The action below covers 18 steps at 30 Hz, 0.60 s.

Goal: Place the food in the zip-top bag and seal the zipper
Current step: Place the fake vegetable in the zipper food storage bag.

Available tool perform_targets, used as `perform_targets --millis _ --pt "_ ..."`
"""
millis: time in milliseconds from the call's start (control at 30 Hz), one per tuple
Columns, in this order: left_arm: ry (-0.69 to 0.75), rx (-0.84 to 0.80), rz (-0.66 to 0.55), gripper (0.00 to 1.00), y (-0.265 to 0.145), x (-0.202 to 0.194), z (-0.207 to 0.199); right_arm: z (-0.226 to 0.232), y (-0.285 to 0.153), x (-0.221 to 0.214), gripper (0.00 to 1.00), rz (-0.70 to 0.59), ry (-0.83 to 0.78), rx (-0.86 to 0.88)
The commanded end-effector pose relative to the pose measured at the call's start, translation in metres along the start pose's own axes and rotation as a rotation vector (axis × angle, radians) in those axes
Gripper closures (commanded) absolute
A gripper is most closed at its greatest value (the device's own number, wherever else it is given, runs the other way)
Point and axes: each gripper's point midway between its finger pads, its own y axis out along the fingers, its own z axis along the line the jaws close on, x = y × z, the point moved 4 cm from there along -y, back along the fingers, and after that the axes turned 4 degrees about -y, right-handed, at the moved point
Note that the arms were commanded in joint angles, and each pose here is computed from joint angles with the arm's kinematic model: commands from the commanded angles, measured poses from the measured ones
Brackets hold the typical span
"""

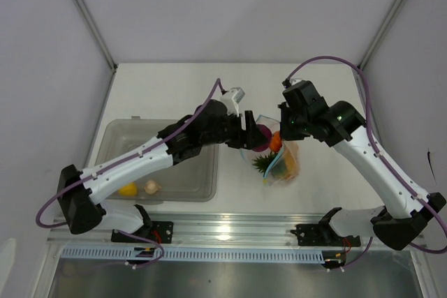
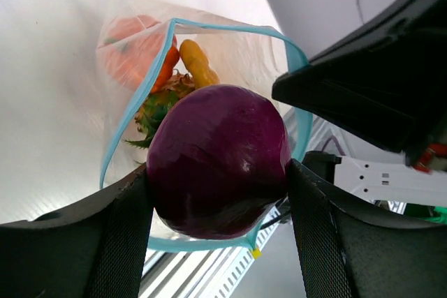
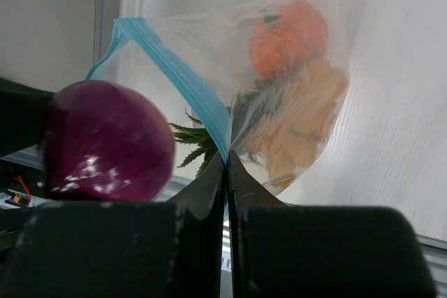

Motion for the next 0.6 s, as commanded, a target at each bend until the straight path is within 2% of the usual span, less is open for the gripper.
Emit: perform_targets --millis 0,67,200,333,433,467,533,567 --pt "0.049 0.001 0.017 0.6 0.007 0.008 -0.015 0.004 -0.007 0.009 1.0 -0.042 0.005 0.02" --pt "0.054 0.113 0.054 0.61 0.017 0.004 -0.002 0.004 -0.008 0.009 1.0 -0.039 0.005 0.017" --pt "0.074 0.148 0.045 0.6 0.023 0.005 -0.005 0.002 -0.009 0.009 1.0 -0.044 0.004 0.009" --pt "0.063 0.167 0.027 0.53 0.029 0.007 -0.003 0.003 -0.008 0.01 1.0 -0.044 0.005 0.014" --pt "0.052 0.203 0.03 0.41 0.035 0.008 0.0 0.004 -0.007 0.01 1.0 -0.043 0.005 0.015" --pt "0.048 0.206 0.024 0.29 0.036 0.01 0.0 0.004 -0.007 0.01 1.0 -0.043 0.005 0.015" --pt "0.05 0.189 0.007 0.19 0.037 0.012 -0.003 0.004 -0.007 0.01 1.0 -0.042 0.008 0.013" --pt "0.06 0.18 0.005 0.06 0.037 0.013 -0.004 0.003 -0.007 0.01 1.0 -0.044 0.007 0.01"
